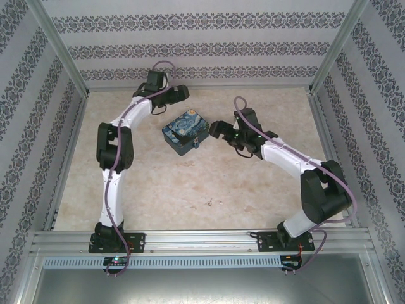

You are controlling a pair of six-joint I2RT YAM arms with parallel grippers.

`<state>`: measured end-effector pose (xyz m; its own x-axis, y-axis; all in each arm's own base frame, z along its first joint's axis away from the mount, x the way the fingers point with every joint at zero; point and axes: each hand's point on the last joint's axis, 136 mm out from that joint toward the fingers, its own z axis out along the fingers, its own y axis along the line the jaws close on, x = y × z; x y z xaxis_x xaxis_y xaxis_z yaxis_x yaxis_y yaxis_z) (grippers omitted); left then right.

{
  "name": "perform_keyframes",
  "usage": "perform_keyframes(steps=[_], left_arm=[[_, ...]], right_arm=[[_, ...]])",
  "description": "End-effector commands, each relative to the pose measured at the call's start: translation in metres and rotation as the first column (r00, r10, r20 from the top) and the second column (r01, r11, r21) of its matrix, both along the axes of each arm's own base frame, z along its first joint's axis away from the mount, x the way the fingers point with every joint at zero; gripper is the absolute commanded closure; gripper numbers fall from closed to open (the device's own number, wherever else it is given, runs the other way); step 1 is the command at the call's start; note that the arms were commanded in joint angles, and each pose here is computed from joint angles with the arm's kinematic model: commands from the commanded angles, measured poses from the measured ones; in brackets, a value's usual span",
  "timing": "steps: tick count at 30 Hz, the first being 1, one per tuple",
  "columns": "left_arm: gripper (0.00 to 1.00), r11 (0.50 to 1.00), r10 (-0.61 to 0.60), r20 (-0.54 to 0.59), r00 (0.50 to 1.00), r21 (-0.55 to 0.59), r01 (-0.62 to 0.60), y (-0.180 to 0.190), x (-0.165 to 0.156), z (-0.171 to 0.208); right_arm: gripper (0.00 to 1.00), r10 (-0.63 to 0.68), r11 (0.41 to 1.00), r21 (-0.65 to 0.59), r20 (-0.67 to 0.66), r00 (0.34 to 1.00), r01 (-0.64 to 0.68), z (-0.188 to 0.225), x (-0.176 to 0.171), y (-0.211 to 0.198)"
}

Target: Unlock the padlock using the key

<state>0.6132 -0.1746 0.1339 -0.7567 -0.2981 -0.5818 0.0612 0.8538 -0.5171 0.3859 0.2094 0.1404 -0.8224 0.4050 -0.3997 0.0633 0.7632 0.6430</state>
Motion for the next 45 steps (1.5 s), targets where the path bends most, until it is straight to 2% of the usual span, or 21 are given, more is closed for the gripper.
perform_keyframes(steps=[1,7,10,16,19,24,28,34,37,45], left_arm=[[0.0,0.995,-0.095,-0.094,0.991,-0.025,0.093,-0.041,-0.02,-0.01],[0.0,0.982,-0.186,-0.172,0.967,-0.03,0.184,-0.084,-0.052,-0.023],[0.0,0.972,-0.231,-0.202,0.952,-0.082,0.219,-0.105,-0.072,-0.018],[0.0,0.942,-0.304,-0.176,0.936,-0.204,0.268,-0.152,-0.112,0.004],[0.0,0.937,-0.292,-0.144,0.946,-0.239,0.253,-0.157,-0.119,0.024],[0.0,0.954,-0.237,-0.079,0.968,-0.205,0.217,-0.133,-0.132,0.069],[0.0,0.985,-0.141,-0.124,0.982,-0.119,0.126,-0.088,-0.162,0.076],[0.0,0.996,0.008,-0.203,0.979,-0.085,-0.026,-0.017,-0.211,0.054],[0.0,0.995,0.042,-0.233,0.972,-0.073,-0.061,0.006,-0.225,0.039],[0.0,0.991,-0.014,-0.312,0.95,-0.128,-0.027,-0.003,-0.222,0.003]], right_arm=[[0.02,-0.041,0.999,-0.004,-0.064,0.997,0.041,-0.015,-0.006,-0.025],[0.02,-0.076,0.997,0.033,-0.031,0.997,0.077,-0.014,-0.007,-0.043],[0.02,-0.083,0.996,0.031,-0.012,0.996,0.083,-0.01,-0.009,-0.047],[0.02,-0.09,0.995,0.029,0.002,0.996,0.09,-0.009,-0.014,-0.051],[0.02,-0.084,0.996,0.038,-0.001,0.996,0.084,-0.011,-0.017,-0.049],[0.04,-0.055,0.998,0.038,-0.009,0.998,0.056,-0.017,-0.022,-0.044],[0.05,-0.003,0.999,0.038,-0.005,1.0,0.003,-0.018,-0.03,-0.031],[0.06,0.044,0.999,0.003,-0.014,0.999,-0.044,-0.027,-0.043,-0.014],[0.06,0.047,0.999,-0.009,-0.02,0.999,-0.047,-0.032,-0.042,-0.009],[0.07,0.043,0.999,-0.013,-0.023,0.999,-0.043,-0.033,-0.02,0.004]])
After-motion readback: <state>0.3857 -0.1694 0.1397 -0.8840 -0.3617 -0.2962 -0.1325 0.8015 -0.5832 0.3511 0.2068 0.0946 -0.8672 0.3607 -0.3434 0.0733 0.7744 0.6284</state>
